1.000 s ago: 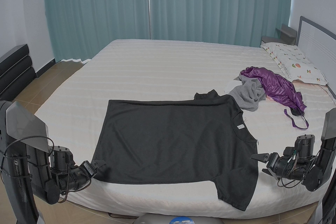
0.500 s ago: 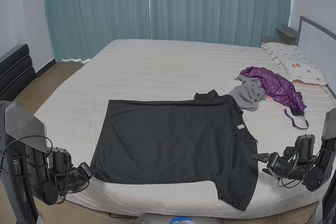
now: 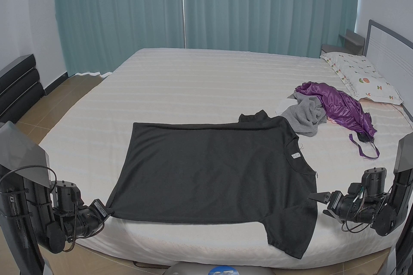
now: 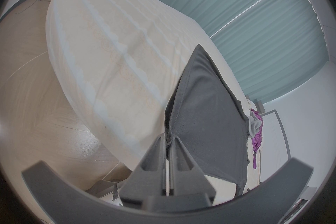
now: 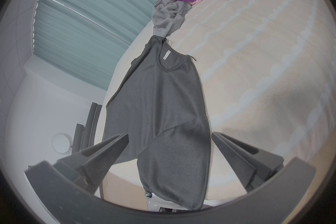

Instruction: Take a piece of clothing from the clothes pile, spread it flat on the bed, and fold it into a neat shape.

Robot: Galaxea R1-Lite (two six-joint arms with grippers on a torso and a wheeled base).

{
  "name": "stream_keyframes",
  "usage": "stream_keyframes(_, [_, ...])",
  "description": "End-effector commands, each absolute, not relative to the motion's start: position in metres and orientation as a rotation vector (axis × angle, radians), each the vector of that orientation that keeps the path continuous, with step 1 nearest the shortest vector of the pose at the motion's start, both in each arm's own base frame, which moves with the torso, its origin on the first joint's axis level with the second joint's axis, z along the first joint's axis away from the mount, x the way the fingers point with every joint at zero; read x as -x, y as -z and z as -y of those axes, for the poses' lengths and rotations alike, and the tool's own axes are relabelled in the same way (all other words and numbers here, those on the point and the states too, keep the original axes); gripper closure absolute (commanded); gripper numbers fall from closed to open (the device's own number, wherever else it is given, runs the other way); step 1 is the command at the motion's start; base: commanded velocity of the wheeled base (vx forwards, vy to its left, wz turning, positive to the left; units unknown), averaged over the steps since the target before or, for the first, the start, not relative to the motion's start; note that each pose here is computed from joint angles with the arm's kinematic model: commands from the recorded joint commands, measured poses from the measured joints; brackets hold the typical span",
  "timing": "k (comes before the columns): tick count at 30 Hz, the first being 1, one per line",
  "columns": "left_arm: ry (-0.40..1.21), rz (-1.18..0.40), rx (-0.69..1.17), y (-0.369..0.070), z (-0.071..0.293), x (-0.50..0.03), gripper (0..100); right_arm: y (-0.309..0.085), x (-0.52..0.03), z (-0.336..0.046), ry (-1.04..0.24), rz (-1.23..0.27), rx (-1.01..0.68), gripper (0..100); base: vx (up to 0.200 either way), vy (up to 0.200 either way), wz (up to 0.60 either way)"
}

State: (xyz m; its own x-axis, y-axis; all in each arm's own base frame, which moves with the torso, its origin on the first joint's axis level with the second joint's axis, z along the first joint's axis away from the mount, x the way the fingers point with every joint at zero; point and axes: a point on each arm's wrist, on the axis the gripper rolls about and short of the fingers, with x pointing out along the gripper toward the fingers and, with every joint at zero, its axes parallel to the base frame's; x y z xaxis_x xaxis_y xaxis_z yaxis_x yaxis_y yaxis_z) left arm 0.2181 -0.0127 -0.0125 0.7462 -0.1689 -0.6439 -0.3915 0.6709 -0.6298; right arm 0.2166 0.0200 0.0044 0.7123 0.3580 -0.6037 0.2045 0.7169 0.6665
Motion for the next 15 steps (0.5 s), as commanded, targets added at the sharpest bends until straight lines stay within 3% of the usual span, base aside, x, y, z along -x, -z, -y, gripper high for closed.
stream_keyframes(1, [-0.153, -0.720, 0.854, 0.012, 0.008, -0.220, 100, 0.003, -0.218, -0.019, -0.078, -0.820, -0.786, 0, 0.000, 0.000, 0.00])
stream_keyframes(15, [-0.144, -0.746, 0.870, 0.018, 0.008, -0.224, 100, 0.028, -0.249, -0.020, -0.070, -0.813, -0.784, 0, 0.000, 0.000, 0.00])
